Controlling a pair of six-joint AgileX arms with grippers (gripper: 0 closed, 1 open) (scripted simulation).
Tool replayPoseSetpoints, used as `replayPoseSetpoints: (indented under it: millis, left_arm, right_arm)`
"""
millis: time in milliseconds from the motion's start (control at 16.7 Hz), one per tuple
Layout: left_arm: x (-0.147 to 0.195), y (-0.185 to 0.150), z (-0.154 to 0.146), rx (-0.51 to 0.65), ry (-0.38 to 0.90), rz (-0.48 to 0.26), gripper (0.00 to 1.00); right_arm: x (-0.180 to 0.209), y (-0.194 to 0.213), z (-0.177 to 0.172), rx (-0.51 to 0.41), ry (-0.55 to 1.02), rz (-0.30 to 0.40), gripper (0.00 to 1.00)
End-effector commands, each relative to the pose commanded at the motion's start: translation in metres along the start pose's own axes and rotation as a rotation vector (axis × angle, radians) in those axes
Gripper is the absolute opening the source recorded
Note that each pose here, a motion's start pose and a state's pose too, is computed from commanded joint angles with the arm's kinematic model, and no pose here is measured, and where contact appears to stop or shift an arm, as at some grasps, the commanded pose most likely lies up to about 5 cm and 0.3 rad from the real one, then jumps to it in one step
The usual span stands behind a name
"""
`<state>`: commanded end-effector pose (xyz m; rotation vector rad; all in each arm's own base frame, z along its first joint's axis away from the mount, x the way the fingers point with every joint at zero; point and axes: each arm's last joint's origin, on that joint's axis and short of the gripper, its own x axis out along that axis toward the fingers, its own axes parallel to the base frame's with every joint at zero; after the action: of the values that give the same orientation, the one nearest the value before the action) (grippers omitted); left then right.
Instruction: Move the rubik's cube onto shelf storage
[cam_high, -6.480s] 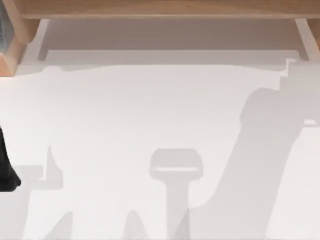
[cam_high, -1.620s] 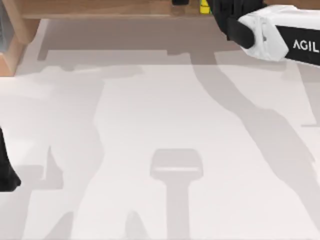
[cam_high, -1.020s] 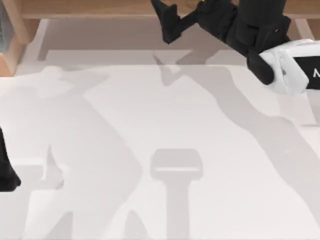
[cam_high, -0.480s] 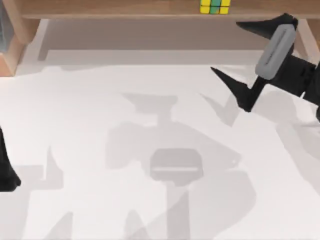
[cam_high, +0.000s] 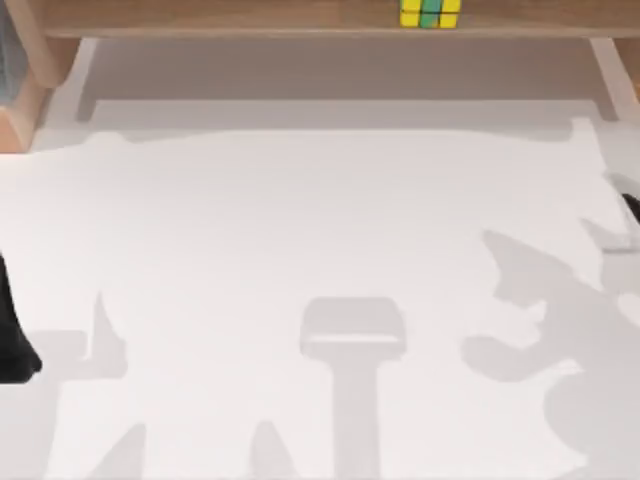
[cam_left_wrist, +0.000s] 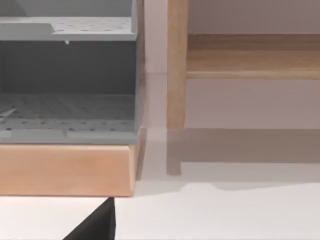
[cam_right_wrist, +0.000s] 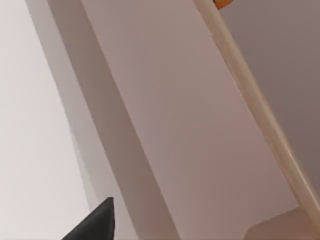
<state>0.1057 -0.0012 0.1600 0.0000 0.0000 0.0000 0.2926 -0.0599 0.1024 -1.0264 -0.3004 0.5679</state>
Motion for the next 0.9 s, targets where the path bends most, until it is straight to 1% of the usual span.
replayPoseSetpoints:
  millis: [240,360,480,600,900]
  left_arm:
    - [0.0,0.0,0.0,0.0,0.0,0.0,1.0]
    - [0.0,0.0,0.0,0.0,0.0,0.0,1.0]
    - [0.0,0.0,0.0,0.0,0.0,0.0,1.0]
    - [0.0,0.0,0.0,0.0,0.0,0.0,1.0]
    - [0.0,0.0,0.0,0.0,0.0,0.0,1.0]
  right_arm:
    - [-0.067,-0.006,-0.031,-0.262,0.281,-0.116,1.0]
    - [-0.094,-0.009,-0.043,-0.369,0.424,-0.152,1.0]
    - [-0.113,-0.012,-0.053,-0.447,0.535,-0.174,1.0]
    - [-0.123,-0.014,-0.058,-0.49,0.598,-0.185,1.0]
    - [-0.123,-0.015,-0.059,-0.493,0.602,-0.185,1.0]
